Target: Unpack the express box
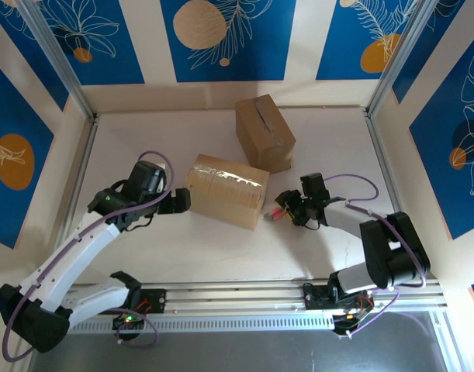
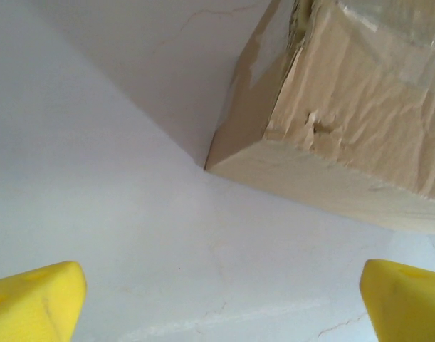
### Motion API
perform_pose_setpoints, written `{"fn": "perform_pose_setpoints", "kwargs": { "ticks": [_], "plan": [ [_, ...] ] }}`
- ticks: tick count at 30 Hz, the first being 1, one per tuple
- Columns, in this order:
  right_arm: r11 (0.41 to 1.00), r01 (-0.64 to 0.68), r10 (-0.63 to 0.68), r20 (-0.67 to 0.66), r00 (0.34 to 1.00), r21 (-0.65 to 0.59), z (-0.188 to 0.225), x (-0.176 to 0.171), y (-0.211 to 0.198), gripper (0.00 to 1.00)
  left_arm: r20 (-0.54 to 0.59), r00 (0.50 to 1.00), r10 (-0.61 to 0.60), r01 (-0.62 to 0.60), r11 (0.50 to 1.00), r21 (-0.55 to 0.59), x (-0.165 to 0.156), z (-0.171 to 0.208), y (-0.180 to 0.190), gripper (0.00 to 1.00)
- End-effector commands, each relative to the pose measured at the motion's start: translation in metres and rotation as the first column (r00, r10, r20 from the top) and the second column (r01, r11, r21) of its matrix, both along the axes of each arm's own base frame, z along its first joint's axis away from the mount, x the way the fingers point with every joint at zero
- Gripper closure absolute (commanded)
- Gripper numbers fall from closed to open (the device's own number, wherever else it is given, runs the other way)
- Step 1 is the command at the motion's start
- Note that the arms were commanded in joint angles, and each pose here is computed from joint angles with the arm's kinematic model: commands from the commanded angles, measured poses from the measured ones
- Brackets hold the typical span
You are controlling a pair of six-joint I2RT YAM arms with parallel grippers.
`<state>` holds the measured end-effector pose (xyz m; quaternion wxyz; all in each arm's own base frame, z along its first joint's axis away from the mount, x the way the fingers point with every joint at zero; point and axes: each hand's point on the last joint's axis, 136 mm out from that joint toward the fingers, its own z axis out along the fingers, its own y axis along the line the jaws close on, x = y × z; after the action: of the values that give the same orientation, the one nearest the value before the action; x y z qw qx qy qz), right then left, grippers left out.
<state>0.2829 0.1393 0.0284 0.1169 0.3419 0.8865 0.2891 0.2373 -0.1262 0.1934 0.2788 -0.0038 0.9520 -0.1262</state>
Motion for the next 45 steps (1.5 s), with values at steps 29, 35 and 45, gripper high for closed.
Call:
{"fn": "perform_pose_setpoints", "kwargs": {
  "ticks": [29,35,45],
  "plan": [
    [0.752,-0.632,0.654,0.33,0.681,-0.186,0.154,0.069,0.112,0.04,-0.152,0.957,0.247,-0.273,0.944,-0.187,0.084,-0.125,-0.025,0.68],
    [0.73,-0.671,0.676,0.282,0.681,-0.129,0.138,0.028,0.136,0.04,-0.127,0.96,0.25,-0.271,0.942,-0.198,0.1,-0.116,-0.016,0.67],
    [0.756,-0.635,0.654,0.213,0.726,-0.159,0.129,-0.009,0.136,0.04,-0.125,0.957,0.261,-0.266,0.963,-0.032,0.071,-0.086,0.023,0.27]
  ]
}}
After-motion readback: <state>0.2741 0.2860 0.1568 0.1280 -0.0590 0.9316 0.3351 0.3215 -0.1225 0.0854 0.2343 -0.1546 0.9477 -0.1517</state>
